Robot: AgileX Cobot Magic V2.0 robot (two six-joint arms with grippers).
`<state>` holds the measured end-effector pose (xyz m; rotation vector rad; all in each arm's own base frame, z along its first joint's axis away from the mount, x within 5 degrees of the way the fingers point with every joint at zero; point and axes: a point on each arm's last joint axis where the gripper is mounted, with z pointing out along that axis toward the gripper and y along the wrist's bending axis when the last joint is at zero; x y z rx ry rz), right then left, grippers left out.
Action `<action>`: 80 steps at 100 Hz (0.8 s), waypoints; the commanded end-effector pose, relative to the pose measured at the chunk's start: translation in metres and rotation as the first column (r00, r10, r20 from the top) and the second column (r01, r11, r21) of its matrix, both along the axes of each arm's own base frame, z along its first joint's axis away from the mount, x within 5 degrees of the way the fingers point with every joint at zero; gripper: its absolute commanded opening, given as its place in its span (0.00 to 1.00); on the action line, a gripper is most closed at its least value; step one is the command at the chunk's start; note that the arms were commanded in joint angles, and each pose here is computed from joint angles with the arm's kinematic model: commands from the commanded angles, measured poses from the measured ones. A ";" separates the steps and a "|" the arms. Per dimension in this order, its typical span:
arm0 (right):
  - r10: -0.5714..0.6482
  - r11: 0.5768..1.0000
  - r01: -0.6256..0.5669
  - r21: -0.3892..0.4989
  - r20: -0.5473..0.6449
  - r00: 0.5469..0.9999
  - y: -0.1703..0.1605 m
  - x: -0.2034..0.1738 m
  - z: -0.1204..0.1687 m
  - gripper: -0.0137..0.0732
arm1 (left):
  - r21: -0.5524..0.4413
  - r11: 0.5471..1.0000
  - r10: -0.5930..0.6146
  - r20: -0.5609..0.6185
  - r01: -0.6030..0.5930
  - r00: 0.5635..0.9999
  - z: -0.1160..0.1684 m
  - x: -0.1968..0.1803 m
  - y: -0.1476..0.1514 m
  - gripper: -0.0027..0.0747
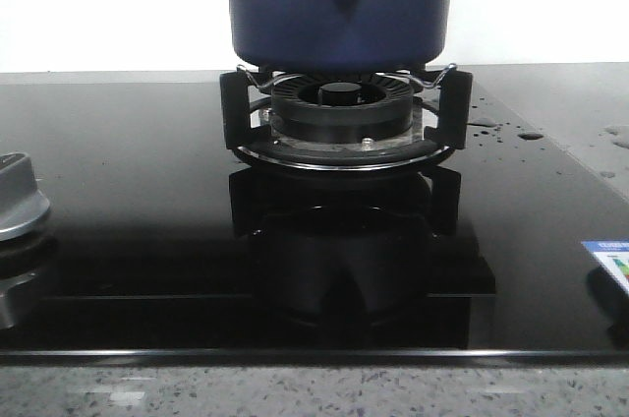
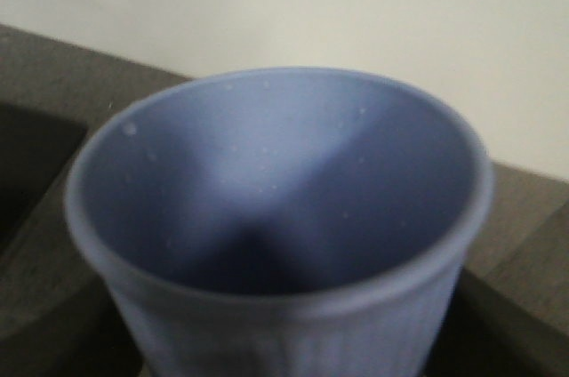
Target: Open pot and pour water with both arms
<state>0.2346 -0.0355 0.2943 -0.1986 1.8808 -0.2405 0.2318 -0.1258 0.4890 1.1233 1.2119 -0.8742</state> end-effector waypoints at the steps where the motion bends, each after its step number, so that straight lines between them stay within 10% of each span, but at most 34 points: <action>1: 0.076 0.992 -0.084 0.099 0.086 0.993 0.002 -0.008 -0.002 0.41 | -0.118 0.993 0.000 0.035 0.004 0.999 0.025 -0.014 0.003 0.31; 49: 0.129 0.965 -0.132 0.226 0.028 0.991 0.000 -0.002 -0.041 0.43 | -0.113 0.994 -0.001 0.035 0.005 0.999 0.024 -0.014 0.003 0.31; 80: 0.162 0.958 -0.178 0.226 0.086 0.983 0.005 -0.005 -0.031 0.89 | -0.107 0.994 0.001 0.036 0.003 0.999 0.024 -0.014 0.003 0.31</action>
